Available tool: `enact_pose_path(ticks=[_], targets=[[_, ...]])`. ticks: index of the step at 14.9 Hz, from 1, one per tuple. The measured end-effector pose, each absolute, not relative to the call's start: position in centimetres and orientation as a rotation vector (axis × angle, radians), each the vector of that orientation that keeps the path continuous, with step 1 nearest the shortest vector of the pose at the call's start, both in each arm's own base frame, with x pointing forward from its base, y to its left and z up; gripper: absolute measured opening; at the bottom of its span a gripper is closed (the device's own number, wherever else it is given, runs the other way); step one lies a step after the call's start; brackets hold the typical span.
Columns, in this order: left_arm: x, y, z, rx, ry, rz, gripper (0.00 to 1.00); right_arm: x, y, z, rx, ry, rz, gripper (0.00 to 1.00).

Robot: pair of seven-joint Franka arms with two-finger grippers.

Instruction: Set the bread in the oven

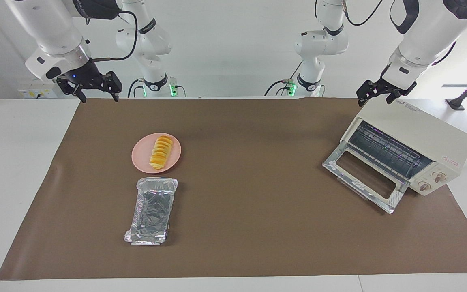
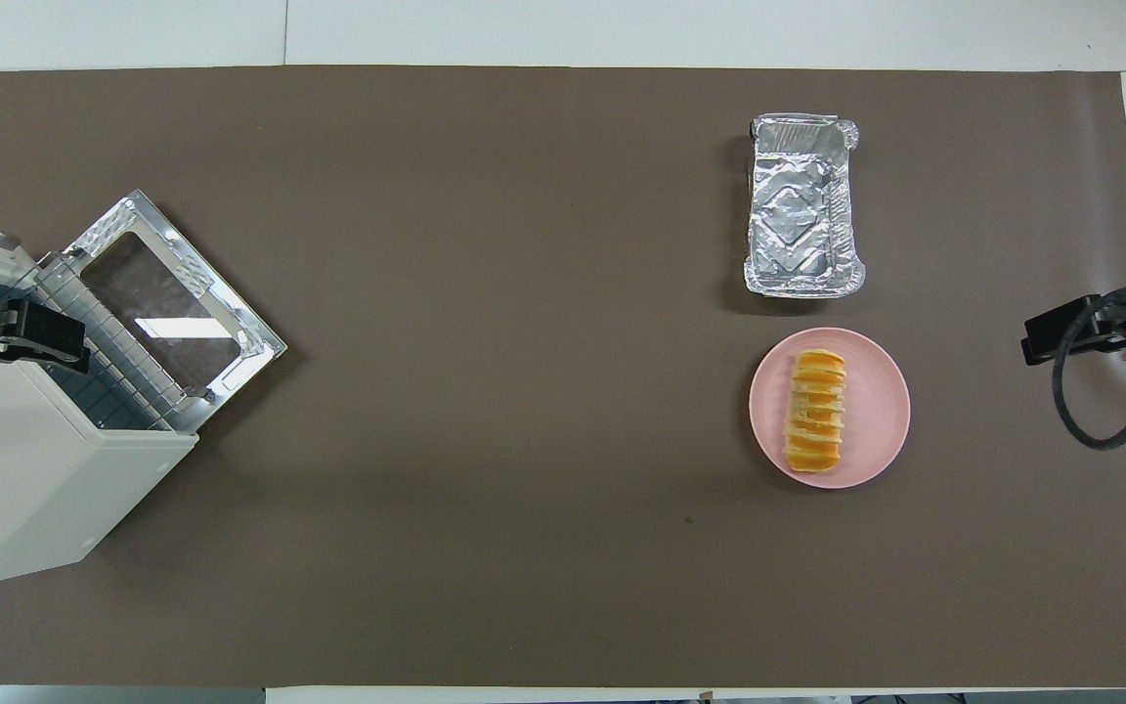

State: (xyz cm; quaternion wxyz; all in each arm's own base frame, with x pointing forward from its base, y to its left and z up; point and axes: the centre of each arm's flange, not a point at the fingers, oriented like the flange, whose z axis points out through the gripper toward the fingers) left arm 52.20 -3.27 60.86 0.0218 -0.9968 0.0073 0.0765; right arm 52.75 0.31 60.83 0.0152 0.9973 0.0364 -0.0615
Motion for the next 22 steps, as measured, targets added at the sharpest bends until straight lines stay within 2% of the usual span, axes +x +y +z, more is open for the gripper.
enact_pose_path(ticks=[7, 11, 14, 19, 21, 22], targets=[[52.2, -3.3, 60.9, -3.089, 0.023, 0.237, 1.00, 50.3, 9.6, 45.0, 3.094, 0.198, -0.114, 1.00], [52.2, -3.3, 60.9, -3.089, 0.023, 0.237, 1.00, 50.3, 9.6, 36.5, 3.117, 0.197, -0.007, 1.00], [52.2, -3.3, 60.9, -3.089, 0.023, 0.237, 1.00, 50.8, 9.3, 33.7, 3.128, 0.187, 0.026, 1.00], [52.2, -3.3, 60.9, -3.089, 0.023, 0.237, 1.00, 51.4, 9.1, 31.4, 3.136, 0.177, 0.050, 1.00], [52.2, -3.3, 60.9, -3.089, 0.023, 0.237, 1.00, 51.4, 9.1, 30.6, 3.139, 0.177, 0.054, 0.97], [52.2, -3.3, 60.9, -3.089, 0.023, 0.237, 1.00, 51.4, 9.1, 30.5, 3.139, 0.176, 0.053, 0.92]])
